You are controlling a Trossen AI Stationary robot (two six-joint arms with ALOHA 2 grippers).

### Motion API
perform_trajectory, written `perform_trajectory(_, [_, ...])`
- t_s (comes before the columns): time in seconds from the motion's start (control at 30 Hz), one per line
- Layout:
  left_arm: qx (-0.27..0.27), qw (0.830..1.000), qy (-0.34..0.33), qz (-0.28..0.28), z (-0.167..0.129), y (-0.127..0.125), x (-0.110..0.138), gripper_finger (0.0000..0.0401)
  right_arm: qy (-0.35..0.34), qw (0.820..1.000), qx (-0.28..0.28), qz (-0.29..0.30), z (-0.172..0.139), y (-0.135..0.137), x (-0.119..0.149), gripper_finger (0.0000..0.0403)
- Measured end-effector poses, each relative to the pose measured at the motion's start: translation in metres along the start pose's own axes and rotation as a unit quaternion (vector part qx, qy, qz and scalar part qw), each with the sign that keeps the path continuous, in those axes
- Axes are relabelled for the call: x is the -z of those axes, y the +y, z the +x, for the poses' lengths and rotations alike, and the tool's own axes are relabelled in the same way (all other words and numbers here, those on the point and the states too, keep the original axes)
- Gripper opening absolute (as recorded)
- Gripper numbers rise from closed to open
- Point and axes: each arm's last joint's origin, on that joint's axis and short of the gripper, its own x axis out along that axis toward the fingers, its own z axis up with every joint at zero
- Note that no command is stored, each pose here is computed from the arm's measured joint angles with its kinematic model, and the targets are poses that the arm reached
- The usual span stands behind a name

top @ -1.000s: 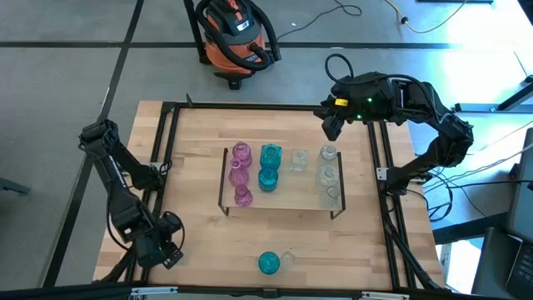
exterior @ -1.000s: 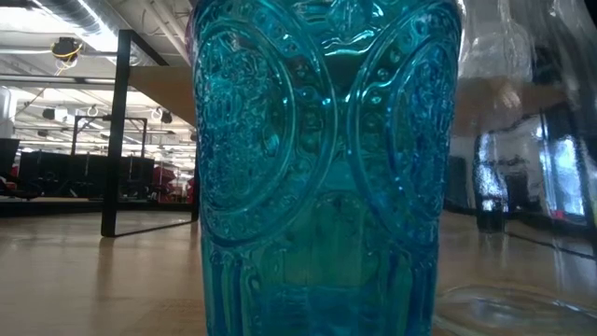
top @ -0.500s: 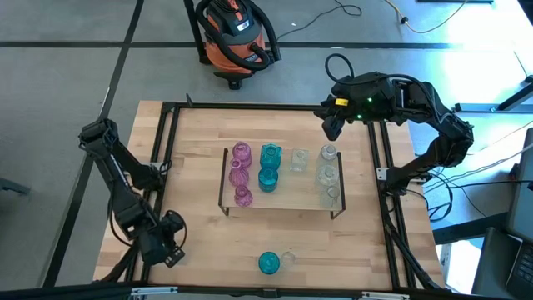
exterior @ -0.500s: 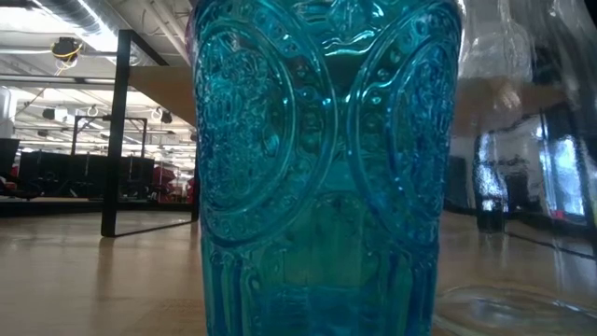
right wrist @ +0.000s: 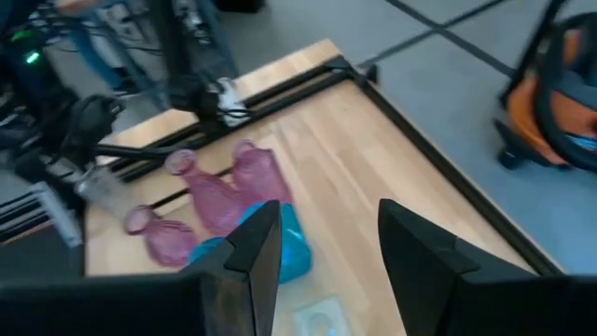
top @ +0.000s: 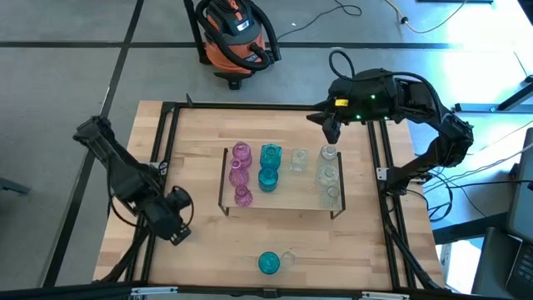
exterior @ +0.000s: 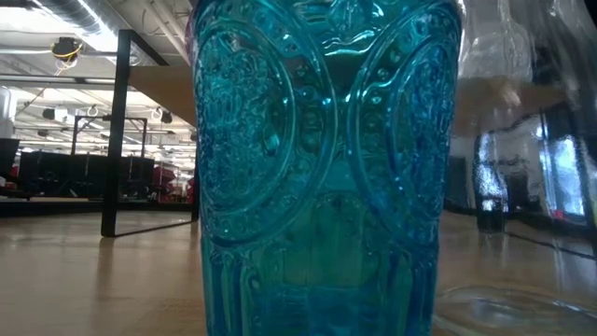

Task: Sort vases onto shelf
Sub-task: Put the transparent vase on the shelf aligned with the other transparent vase

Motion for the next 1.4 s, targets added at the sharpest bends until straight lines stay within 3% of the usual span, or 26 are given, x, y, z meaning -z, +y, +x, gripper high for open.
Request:
perform_trajectory(0.1, [0.022,0.999,0.022,0.021,-0.034,-0.006,-0.004,0.0027,-0.006,1.000,-0.025,-0.010,0.000,0.002,-0.002,0.0156])
perform_trajectory(0.23, [0.097,0.994,0.020,0.043,-0.082,-0.016,-0.009,0.0027,-0.025,0.995,-0.095,-0.029,0.000,0.008,-0.008,0.0156])
perform_trajectory(0.43, [0.190,0.971,-0.104,0.099,-0.139,-0.033,-0.030,0.0027,-0.056,0.962,-0.255,-0.079,0.010,0.026,-0.019,0.0156])
perform_trajectory(0.57, [0.219,0.946,-0.193,0.144,-0.166,-0.047,-0.058,0.0027,-0.060,0.948,-0.294,-0.105,0.029,0.040,-0.020,0.0160])
perform_trajectory(0.67, [0.199,0.940,-0.219,0.168,-0.171,-0.053,-0.080,0.0027,-0.053,0.940,-0.319,-0.106,0.045,0.049,-0.020,0.0185])
perform_trajectory(0.83, [0.158,0.942,-0.225,0.190,-0.163,-0.059,-0.117,0.0027,-0.020,0.943,-0.319,-0.095,0.073,0.056,-0.015,0.0260])
perform_trajectory(1.03, [0.124,0.941,-0.246,0.197,-0.152,-0.062,-0.153,0.0027,-0.009,0.940,-0.329,-0.095,0.086,0.059,-0.014,0.0332])
perform_trajectory(1.27, [0.186,0.907,-0.307,0.221,-0.165,-0.068,-0.173,0.0027,0.010,0.943,-0.320,-0.093,0.095,0.059,-0.010,0.0351])
perform_trajectory(1.4, [0.200,0.896,-0.325,0.226,-0.169,-0.068,-0.180,0.0027,0.020,0.943,-0.318,-0.093,0.102,0.059,-0.007,0.0351])
